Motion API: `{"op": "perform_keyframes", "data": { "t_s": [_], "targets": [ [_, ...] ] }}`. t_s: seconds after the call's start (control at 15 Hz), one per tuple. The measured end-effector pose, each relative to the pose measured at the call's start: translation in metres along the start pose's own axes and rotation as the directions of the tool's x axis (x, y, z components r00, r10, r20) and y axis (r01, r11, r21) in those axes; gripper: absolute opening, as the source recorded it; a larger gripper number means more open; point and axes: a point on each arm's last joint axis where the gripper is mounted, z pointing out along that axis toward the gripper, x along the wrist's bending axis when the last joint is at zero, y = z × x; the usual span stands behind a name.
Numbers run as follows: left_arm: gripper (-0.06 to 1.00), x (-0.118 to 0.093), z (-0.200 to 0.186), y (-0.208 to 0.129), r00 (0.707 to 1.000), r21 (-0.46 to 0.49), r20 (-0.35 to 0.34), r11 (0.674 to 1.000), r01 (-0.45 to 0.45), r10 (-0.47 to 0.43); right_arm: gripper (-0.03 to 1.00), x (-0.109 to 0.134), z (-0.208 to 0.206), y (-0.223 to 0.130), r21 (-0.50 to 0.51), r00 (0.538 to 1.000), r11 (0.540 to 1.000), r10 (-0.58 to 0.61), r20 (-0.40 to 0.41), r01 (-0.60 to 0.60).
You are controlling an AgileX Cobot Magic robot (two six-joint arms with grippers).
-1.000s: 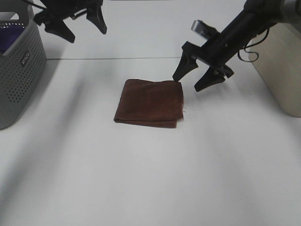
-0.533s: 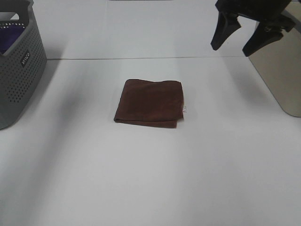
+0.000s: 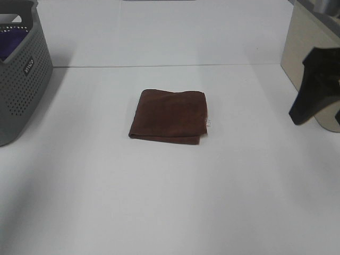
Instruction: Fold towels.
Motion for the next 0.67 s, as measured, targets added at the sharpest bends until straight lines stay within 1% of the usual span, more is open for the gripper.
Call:
{"op": "perform_keyframes", "data": {
  "t_s": [0.2, 0.27, 0.33, 0.47, 0.6, 0.67],
  "targets": [
    [0.85, 0.006, 0.002, -0.063, 1.000, -0.060, 0.006, 0.998, 0.002, -0.002, 0.76, -0.005, 0.020, -0.055, -0.003, 1.000, 1.000, 0.015, 0.018, -0.015],
    [0.85, 0.007, 0.004, -0.073, 1.000, -0.070, 0.007, 0.998, 0.002, -0.002, 0.76, -0.006, 0.024, -0.064, 0.001, 1.000, 1.000, 0.014, 0.026, -0.014],
    [0.85, 0.011, 0.009, -0.106, 1.000, -0.116, 0.012, 0.993, 0.003, -0.001, 0.76, -0.011, 0.031, -0.093, -0.003, 0.998, 1.000, -0.003, 0.067, 0.003],
    [0.85, 0.013, 0.014, -0.130, 1.000, -0.158, 0.016, 0.988, 0.002, 0.000, 0.76, -0.014, 0.029, -0.116, -0.044, 0.992, 0.998, -0.033, 0.119, 0.039],
    [0.85, 0.015, 0.015, -0.146, 0.999, -0.203, 0.013, 0.979, -0.032, 0.035, 0.76, -0.014, 0.025, -0.136, -0.116, 0.987, 0.989, -0.075, 0.141, 0.091],
    [0.85, 0.014, 0.015, -0.149, 0.999, -0.215, 0.017, 0.976, -0.042, 0.047, 0.76, -0.013, 0.022, -0.141, -0.139, 0.986, 0.985, -0.084, 0.144, 0.104]
  ]
}}
